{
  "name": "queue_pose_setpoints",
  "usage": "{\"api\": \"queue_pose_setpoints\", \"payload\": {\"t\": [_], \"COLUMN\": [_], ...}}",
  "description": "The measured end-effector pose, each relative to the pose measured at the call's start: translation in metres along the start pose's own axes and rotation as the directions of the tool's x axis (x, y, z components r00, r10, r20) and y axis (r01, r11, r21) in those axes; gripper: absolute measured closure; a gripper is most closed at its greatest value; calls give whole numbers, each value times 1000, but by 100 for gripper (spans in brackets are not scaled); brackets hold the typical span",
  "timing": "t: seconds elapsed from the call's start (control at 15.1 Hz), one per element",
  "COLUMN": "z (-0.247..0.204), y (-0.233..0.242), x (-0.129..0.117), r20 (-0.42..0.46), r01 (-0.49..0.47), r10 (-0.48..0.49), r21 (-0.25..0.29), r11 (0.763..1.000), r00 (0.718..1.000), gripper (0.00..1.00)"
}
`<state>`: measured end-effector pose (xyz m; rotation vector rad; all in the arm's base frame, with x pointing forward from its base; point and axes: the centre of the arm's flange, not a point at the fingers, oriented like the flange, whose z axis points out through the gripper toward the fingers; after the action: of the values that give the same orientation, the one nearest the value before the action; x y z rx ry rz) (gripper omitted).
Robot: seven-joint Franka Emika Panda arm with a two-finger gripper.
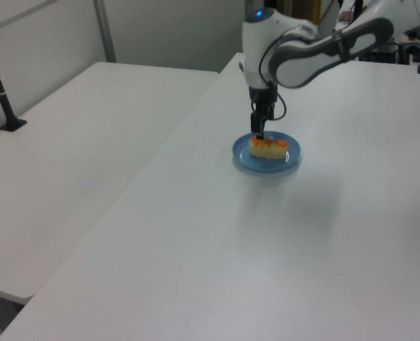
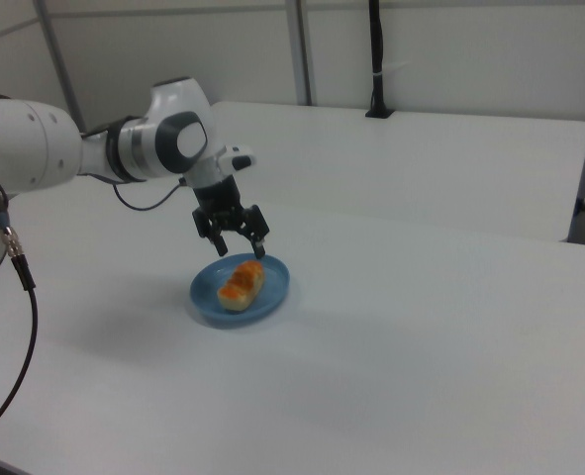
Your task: Put the bread onto the plate
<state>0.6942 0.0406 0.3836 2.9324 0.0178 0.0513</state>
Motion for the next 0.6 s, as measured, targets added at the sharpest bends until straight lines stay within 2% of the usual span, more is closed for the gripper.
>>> {"api": "queue_pose_setpoints", "payload": {"t": [0.2,0.4,0.6], "z": [-46,-111,-175], "y": [9,31,64], "x": [-10,-35,-70], "r20": [-13,-3,16], "r01": [-34,-82,-143], "r10": [34,82,142], "r21": [3,23,81], "r11": [999,996,986], "r00": [999,997,990], "gripper": [0,0,0]}}
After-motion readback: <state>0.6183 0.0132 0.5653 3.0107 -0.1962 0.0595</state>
